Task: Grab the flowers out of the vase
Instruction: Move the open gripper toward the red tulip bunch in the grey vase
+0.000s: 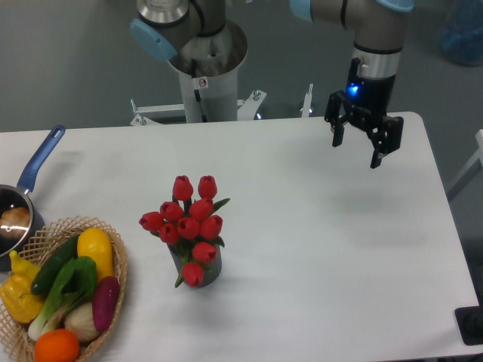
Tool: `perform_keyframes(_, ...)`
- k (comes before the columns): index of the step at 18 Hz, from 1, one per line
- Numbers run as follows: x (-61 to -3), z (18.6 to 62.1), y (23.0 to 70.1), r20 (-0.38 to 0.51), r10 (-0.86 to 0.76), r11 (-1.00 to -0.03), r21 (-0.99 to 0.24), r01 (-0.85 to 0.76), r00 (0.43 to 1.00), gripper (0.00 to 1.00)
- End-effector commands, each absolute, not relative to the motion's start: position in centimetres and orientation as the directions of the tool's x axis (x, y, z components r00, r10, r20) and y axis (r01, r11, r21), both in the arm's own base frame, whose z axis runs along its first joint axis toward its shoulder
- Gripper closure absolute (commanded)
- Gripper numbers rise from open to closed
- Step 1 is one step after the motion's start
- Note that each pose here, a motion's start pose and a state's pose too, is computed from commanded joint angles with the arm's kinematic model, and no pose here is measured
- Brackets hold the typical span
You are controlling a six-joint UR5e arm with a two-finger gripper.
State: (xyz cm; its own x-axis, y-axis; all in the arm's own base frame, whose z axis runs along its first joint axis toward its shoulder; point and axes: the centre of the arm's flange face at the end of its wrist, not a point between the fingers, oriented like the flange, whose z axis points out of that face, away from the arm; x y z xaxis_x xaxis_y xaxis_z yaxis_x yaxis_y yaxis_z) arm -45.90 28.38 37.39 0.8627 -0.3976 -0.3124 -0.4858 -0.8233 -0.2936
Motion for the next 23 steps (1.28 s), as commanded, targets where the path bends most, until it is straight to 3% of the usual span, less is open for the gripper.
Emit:
perform_keyframes(10,-43.7,34.7,30.2,-0.264,-0.390,-0.732,-0.492,-0.471,0.882,0.00)
perform_keyframes(18,-41.2,33.8,33.8,-0.091,-0.331,-0.655,-0.694,-0.298,0.939,0.00)
perform_keyframes(23,-39.4,33.9,36.1,-0.015,-0.309,-0.658,-0.719,-0.225,0.951,0.00)
